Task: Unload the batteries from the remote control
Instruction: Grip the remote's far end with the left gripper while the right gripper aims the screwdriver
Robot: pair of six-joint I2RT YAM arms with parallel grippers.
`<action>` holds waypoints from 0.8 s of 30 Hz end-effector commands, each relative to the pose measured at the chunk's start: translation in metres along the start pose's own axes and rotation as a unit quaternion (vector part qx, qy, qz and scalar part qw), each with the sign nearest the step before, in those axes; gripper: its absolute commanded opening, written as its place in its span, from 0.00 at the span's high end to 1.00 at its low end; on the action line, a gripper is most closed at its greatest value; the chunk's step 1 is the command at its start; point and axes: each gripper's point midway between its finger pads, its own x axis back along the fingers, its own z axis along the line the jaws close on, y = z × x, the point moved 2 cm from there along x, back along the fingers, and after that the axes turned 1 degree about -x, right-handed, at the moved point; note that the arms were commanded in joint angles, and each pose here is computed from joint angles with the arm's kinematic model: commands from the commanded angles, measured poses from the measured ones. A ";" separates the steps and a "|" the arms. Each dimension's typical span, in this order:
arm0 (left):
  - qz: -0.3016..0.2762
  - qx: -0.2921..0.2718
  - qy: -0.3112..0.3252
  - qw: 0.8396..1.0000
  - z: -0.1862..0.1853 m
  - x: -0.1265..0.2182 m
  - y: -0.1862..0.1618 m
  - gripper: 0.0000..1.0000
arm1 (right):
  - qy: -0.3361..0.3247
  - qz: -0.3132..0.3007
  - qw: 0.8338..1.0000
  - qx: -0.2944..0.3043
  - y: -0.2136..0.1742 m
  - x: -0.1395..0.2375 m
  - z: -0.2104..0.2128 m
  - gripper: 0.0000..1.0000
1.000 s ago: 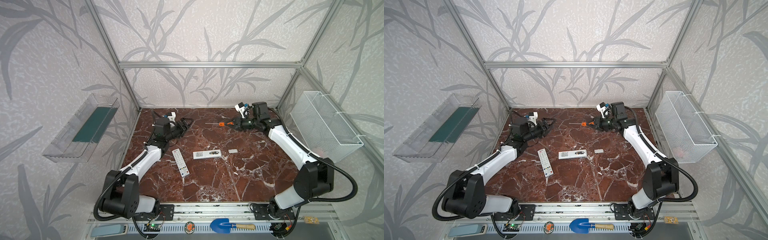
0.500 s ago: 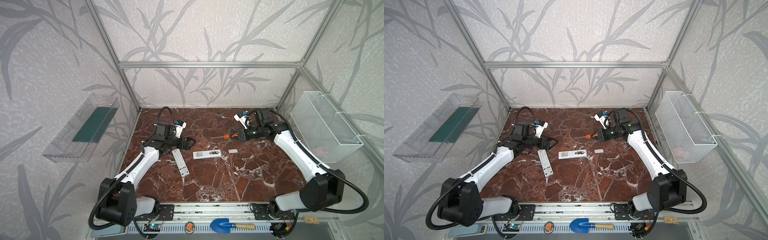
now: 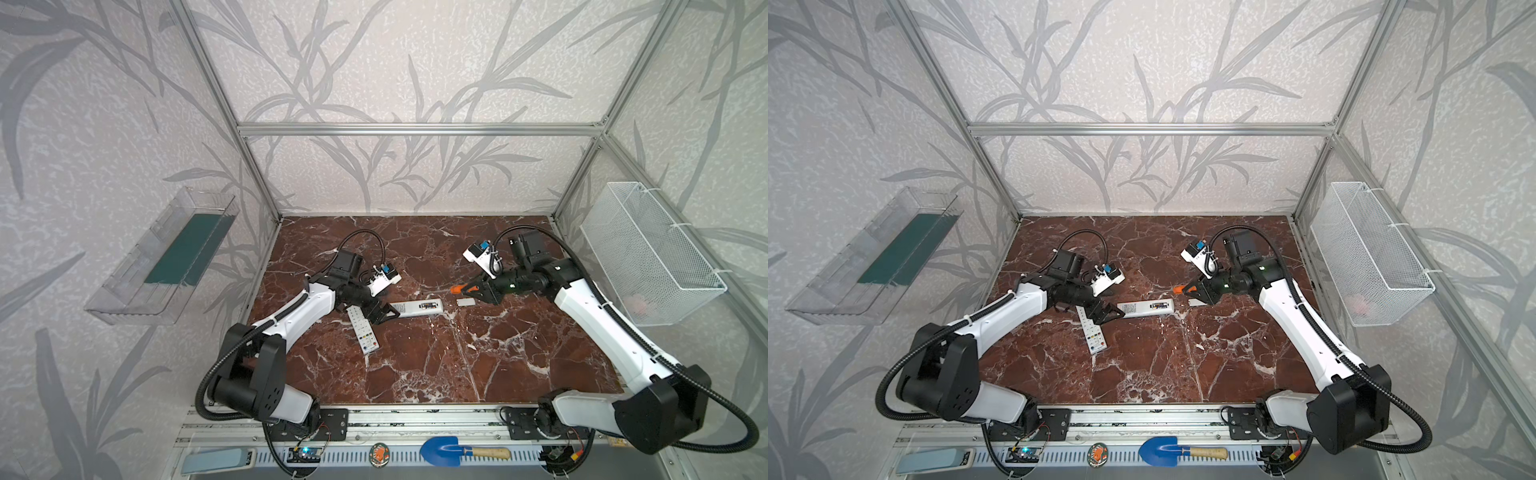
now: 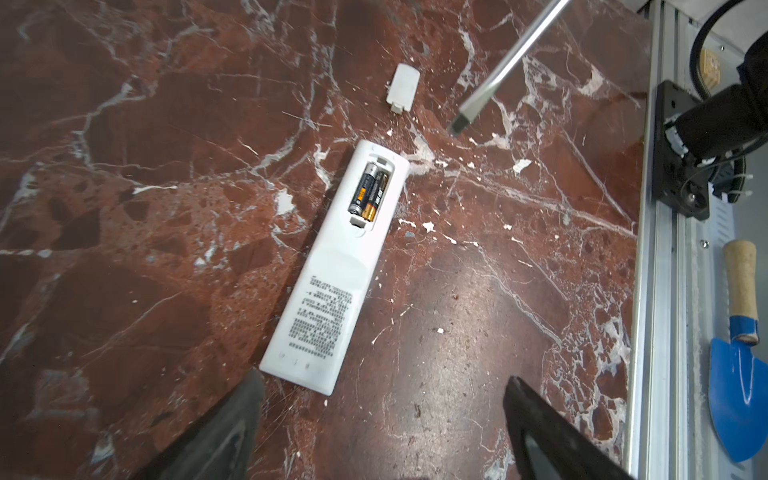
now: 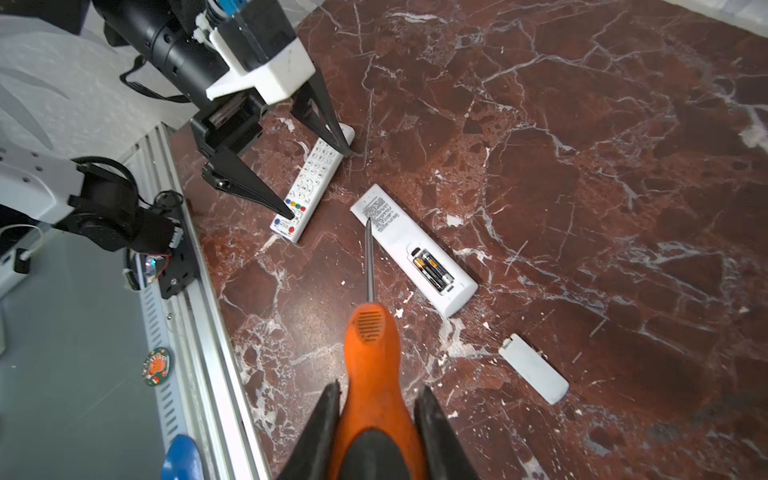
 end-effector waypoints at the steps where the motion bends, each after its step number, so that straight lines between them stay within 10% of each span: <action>1: 0.013 -0.079 0.001 0.997 0.001 -0.010 0.005 0.10 | -0.027 0.009 0.999 0.040 0.001 0.004 -0.006 1.00; 24: 0.135 -0.145 0.038 0.979 0.045 -0.059 -0.034 0.19 | -0.015 0.024 0.999 -0.032 0.009 -0.017 -0.023 1.00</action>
